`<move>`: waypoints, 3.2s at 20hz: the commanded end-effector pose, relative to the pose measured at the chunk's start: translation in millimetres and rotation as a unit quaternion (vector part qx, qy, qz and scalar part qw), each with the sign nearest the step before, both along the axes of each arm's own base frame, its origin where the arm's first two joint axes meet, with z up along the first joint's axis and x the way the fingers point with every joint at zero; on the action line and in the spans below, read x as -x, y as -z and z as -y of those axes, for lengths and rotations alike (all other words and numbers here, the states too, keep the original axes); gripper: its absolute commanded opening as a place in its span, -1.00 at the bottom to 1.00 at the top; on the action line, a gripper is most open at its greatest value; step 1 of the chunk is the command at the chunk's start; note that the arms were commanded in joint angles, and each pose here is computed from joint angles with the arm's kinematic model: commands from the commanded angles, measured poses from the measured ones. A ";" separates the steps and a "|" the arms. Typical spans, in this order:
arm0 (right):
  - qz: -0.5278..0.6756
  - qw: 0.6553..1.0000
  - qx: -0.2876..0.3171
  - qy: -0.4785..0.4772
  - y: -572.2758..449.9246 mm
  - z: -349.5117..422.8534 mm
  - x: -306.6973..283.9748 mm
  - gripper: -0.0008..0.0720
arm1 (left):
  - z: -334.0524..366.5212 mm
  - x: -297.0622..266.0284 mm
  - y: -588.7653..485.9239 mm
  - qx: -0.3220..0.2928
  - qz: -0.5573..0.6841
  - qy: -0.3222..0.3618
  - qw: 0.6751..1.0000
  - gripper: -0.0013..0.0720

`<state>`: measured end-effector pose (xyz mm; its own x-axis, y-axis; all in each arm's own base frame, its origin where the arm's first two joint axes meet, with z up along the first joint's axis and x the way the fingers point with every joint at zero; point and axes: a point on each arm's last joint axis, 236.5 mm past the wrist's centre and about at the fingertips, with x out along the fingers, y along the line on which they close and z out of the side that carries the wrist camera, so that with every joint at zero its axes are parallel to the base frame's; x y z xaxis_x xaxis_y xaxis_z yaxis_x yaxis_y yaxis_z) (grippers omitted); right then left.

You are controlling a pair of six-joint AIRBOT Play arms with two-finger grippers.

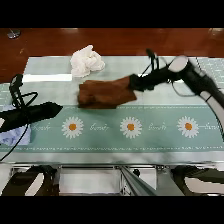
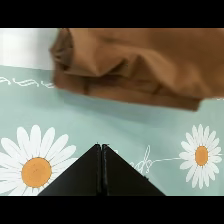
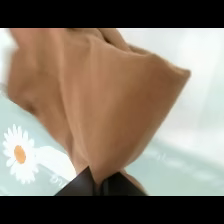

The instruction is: Fold the shirts.

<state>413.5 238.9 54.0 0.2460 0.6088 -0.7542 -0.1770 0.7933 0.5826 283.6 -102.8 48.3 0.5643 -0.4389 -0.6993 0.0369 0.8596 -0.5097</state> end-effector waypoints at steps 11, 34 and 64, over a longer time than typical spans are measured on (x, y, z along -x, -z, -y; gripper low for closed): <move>0.003 0.952 0.182 0.247 -177.0 296.2 39.7 -0.90 | 0.1 0.1 0.2 0.000 0.000 0.000 1.000 -0.89; 0.025 0.820 0.245 0.516 -122.7 456.4 141.1 -0.29 | -8.6 -69.6 -102.4 -0.015 0.098 0.004 0.995 -0.89; -0.118 0.948 0.276 0.109 96.8 190.6 71.4 -0.90 | 12.3 -85.4 30.1 -0.157 -0.095 0.072 0.980 -0.89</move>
